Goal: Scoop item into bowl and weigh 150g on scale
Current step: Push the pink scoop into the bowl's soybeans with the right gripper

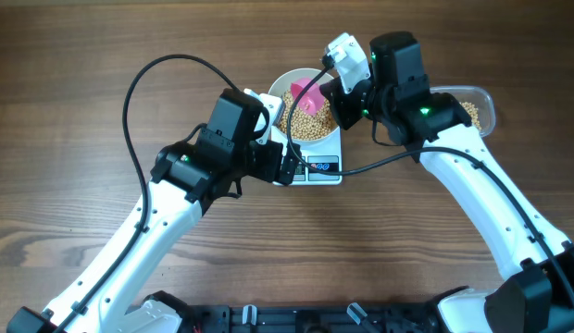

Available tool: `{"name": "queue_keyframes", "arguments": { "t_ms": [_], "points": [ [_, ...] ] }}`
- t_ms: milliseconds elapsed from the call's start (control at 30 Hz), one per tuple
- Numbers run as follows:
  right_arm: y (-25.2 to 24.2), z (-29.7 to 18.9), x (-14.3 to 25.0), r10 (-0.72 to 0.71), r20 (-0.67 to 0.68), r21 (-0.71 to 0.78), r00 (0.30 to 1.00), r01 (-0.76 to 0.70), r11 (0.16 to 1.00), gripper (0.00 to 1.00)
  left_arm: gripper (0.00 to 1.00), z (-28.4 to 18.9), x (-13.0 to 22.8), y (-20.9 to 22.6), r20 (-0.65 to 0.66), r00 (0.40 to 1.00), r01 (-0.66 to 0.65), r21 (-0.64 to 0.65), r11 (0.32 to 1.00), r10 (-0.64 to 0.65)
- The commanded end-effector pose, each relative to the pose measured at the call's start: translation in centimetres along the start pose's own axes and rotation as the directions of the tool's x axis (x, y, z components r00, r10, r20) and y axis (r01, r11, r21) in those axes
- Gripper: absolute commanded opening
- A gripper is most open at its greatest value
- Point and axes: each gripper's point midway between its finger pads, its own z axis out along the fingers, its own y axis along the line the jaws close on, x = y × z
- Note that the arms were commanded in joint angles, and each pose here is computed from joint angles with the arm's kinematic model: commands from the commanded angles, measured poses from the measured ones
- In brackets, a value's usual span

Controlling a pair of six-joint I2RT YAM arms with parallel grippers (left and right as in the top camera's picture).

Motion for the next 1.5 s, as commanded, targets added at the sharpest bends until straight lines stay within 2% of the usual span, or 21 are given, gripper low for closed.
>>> {"name": "queue_keyframes", "arguments": {
  "t_ms": [0,200,300,433,567,633,767,933,1067,1267,1400,1467],
  "points": [
    [0.3,-1.4,-1.9,0.011,0.057,-0.018,0.998,-0.010,1.000,0.04,1.00,-0.4,-0.7,0.2,0.023,1.000,0.008,-0.006,1.000,-0.008],
    [-5.1,-3.0,-1.3,0.090,0.087,0.036,0.992,-0.093,0.995,0.04,1.00,-0.4,-0.7,0.2,0.023,1.000,0.008,-0.006,1.000,-0.008],
    [-4.7,-3.3,-1.5,0.048,0.105,-0.020,0.993,-0.046,0.999,0.04,1.00,-0.4,-0.7,0.2,0.023,1.000,0.008,-0.006,1.000,-0.008],
    [-4.5,-3.4,-1.7,0.050,0.110,-0.030,0.993,-0.047,0.998,0.04,1.00,-0.4,-0.7,0.2,0.023,1.000,0.008,-0.006,1.000,-0.008],
    [-2.7,-3.5,-2.1,0.054,0.131,-0.132,0.990,-0.036,0.991,0.04,1.00,-0.4,-0.7,0.2,0.023,1.000,0.008,-0.006,1.000,-0.008],
    [-2.8,-3.5,-2.1,0.054,0.130,-0.128,0.990,-0.037,0.991,0.04,1.00,-0.4,-0.7,0.1,0.023,1.000,0.008,-0.005,1.000,-0.008],
    [-3.3,-3.4,-2.1,0.046,0.131,-0.100,0.990,-0.033,0.994,0.04,1.00,-0.4,-0.7,0.1,0.023,1.000,0.008,-0.005,1.000,-0.008],
    [-5.9,-2.4,-1.5,0.030,0.091,0.080,0.995,-0.038,0.996,0.04,1.00,-0.4,-0.7,0.2,0.023,1.000,0.008,-0.006,1.000,-0.008],
    [-5.7,-0.9,-2.4,0.066,0.124,0.072,0.990,-0.075,0.995,0.04,1.00,-0.4,-0.7,0.2,0.023,1.000,0.008,-0.006,1.000,-0.008],
    [-5.7,0.8,-1.1,0.187,0.087,0.048,0.979,-0.191,0.980,0.04,1.00,-0.4,-0.7,0.1,0.023,1.000,0.008,-0.005,1.000,-0.008],
    [-4.9,2.3,-0.3,0.131,0.048,0.041,0.990,-0.133,0.990,0.04,1.00,-0.4,-0.7,0.2,0.023,1.000,0.008,-0.006,1.000,-0.008],
    [-5.5,2.9,0.2,0.091,0.023,0.113,0.996,-0.093,0.989,0.04,1.00,-0.4,-0.7,0.1,0.023,1.000,0.008,-0.005,1.000,-0.008]
  ]
}}
